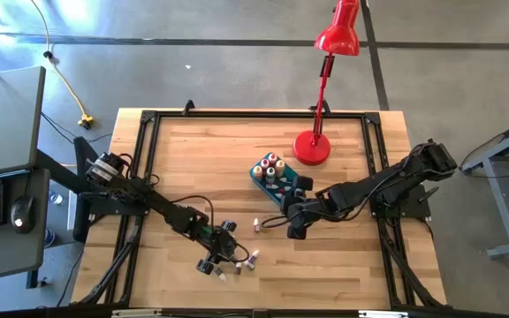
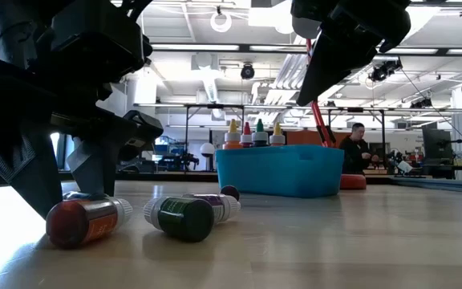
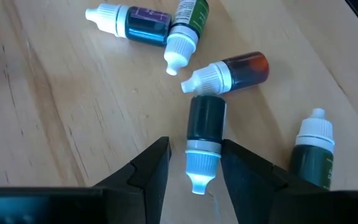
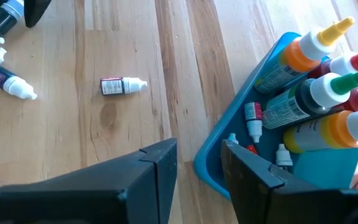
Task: Pick & Place food coloring
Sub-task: Put the small food coloring bottle into the blue container
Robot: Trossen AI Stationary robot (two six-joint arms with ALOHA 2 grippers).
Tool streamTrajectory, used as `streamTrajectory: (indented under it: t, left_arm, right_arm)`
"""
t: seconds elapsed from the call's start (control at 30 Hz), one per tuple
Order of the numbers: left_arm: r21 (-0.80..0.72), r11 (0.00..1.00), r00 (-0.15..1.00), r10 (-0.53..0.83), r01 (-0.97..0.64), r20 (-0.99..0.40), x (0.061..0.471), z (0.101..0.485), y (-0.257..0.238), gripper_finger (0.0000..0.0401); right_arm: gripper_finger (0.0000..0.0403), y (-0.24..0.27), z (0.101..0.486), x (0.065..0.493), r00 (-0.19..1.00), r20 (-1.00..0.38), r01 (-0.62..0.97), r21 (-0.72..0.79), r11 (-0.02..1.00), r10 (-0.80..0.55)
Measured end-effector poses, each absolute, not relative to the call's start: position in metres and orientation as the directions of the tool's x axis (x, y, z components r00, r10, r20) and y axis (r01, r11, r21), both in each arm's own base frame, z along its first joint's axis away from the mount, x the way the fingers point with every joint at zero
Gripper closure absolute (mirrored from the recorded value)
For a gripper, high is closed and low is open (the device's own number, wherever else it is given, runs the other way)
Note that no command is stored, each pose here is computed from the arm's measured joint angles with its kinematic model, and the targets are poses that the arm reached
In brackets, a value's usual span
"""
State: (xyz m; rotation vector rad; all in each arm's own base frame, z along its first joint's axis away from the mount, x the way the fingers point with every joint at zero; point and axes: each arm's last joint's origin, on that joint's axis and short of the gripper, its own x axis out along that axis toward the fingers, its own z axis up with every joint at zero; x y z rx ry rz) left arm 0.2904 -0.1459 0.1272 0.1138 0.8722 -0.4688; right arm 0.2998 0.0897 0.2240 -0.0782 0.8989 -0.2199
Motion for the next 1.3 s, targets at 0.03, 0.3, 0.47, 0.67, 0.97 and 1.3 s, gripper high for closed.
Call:
streamTrajectory:
  t: [0.03, 0.3, 0.47, 0.67, 0.97, 1.3]
  left_arm:
    - [-0.1, 0.894, 0.549, -0.353, 0.436, -0.757, 0.29, 0.127, -0.146, 0.0256]
    - [-0.106, 0.909, 0.563, -0.338, 0.404, -0.754, 0.291, 0.127, -0.146, 0.0259]
    - [-0.069, 0.903, 0.566, -0.324, 0.424, -0.758, 0.292, 0.125, -0.145, 0.03]
    - [-0.062, 0.904, 0.594, -0.329, 0.423, -0.734, 0.294, 0.128, -0.146, 0.0367]
    - [0.113, 0.976, 0.798, -0.083, 0.186, -0.596, 0.313, 0.147, -0.12, 0.0349]
    - [0.152, 0.985, 0.885, 0.147, -0.087, -0.443, 0.37, 0.202, -0.046, 0.035]
  right_arm:
    - [0.0284, 0.09, 0.224, 0.3, 0.602, -0.767, 0.157, -0.159, 0.975, -0.222]
    - [0.0284, 0.09, 0.224, 0.3, 0.602, -0.767, 0.157, -0.159, 0.975, -0.222]
    - [0.0284, 0.09, 0.224, 0.3, 0.602, -0.767, 0.157, -0.159, 0.975, -0.222]
    - [0.0284, 0.09, 0.224, 0.3, 0.602, -0.767, 0.157, -0.159, 0.975, -0.222]
    - [0.0284, 0.096, 0.217, 0.288, 0.5, -0.852, 0.157, -0.087, 0.984, -0.155]
    - [0.0284, 0.117, 0.203, 0.259, 0.406, -0.874, 0.181, -0.21, 0.961, -0.267]
